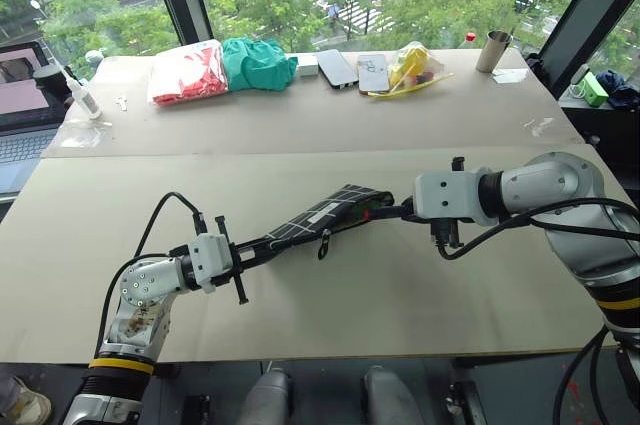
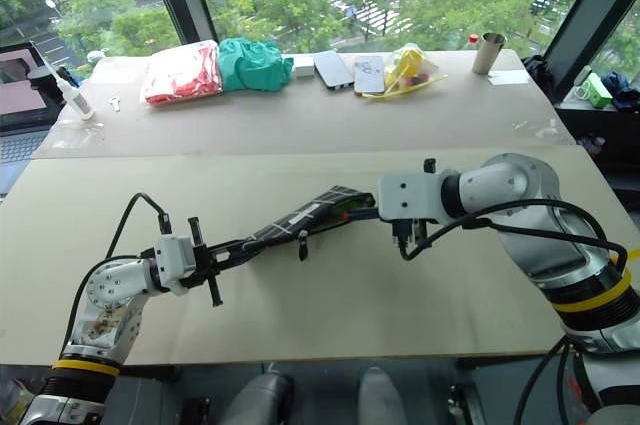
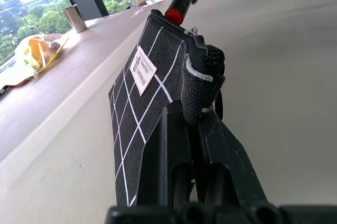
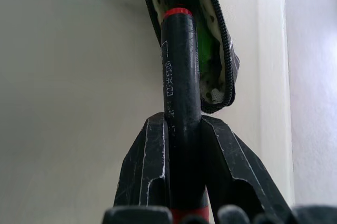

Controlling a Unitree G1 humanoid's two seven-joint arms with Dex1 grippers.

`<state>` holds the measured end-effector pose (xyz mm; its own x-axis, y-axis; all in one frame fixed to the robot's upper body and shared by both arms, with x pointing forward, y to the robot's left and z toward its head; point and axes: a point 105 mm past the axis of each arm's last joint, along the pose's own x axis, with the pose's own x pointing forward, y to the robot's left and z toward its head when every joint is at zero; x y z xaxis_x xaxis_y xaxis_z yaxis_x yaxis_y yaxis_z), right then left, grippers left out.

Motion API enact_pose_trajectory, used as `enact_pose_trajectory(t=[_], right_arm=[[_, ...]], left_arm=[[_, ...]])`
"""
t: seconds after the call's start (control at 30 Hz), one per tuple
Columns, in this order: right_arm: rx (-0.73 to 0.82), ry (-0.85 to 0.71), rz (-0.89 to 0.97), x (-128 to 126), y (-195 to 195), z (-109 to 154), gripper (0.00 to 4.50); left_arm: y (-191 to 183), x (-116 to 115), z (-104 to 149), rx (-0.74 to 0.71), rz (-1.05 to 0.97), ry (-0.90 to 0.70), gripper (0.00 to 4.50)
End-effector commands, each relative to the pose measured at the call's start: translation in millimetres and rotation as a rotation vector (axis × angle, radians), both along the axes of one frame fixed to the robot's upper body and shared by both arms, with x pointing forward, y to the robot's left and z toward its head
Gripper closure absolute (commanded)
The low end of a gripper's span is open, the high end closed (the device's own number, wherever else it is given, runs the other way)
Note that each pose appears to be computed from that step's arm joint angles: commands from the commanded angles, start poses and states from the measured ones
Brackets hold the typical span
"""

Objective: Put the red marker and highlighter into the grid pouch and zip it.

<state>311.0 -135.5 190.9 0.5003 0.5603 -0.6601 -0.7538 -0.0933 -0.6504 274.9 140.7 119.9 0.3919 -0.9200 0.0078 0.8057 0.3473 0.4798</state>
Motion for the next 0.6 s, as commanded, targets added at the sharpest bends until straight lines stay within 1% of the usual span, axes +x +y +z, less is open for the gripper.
enact_pose_trajectory(t=[0.03,0.23,0.37,0.53,0.6], right_arm=[[-0.024,-0.069,0.069,-1,17,4,4.0],[0.001,-0.091,0.129,2,39,11,4.0],[0.004,-0.092,0.189,-3,54,10,4.0],[-0.014,-0.078,0.283,-14,75,-3,4.0],[-0.041,-0.092,0.308,-13,79,-9,4.0]], left_arm=[[-4,0,8,-0.015,-0.014,-0.029,4.5],[-5,1,8,-0.016,-0.02,-0.03,4.5],[-6,1,8,-0.017,-0.022,-0.029,4.5],[-6,2,8,-0.018,-0.024,-0.028,4.5],[-6,3,8,-0.019,-0.025,-0.029,4.5]])
